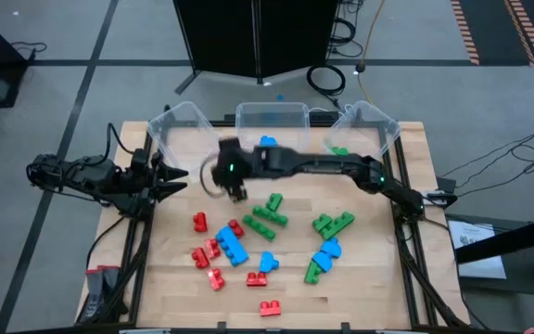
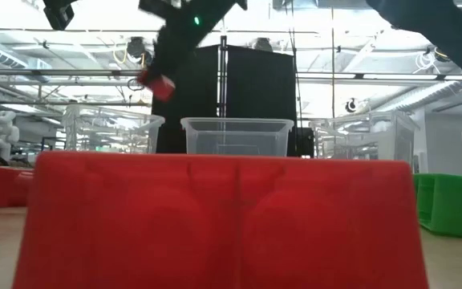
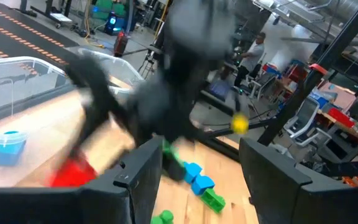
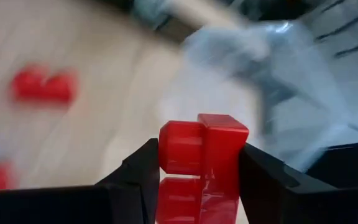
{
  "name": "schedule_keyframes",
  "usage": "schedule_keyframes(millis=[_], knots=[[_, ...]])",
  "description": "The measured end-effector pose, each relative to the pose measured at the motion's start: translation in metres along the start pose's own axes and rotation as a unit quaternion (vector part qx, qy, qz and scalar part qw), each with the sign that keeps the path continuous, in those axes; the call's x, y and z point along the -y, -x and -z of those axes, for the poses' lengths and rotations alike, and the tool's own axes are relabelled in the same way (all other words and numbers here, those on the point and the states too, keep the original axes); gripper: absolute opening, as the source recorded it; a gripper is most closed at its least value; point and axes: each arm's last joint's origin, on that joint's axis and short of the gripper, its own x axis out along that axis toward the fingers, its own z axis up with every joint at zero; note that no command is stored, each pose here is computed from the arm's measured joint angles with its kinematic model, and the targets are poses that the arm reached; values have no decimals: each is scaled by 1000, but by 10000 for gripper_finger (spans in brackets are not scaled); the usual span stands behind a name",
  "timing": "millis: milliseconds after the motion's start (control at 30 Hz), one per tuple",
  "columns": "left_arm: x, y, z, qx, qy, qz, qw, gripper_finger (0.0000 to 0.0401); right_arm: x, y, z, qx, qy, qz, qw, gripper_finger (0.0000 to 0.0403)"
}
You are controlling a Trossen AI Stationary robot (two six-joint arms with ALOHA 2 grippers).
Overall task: Sort blocks
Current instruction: Put the red game piece into the left transparent bin
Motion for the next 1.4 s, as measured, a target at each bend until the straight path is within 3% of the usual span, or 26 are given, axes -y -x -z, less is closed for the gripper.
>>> schedule_keyframes(millis=[133,300,700,1033,1400], knots=[[0,0,0,0,0,0,1000,209,37,3,-4,70,-70,50,994,153],[0,0,0,0,0,0,1000,209,58,-19,6,116,-122,79,983,153],[0,0,0,0,0,0,1000,209,40,-83,29,153,-175,59,971,153],[0,0,0,0,0,0,1000,209,48,-93,34,179,-177,87,964,154],[0,0,0,0,-1,0,1000,209,49,-91,33,177,-164,89,966,278]])
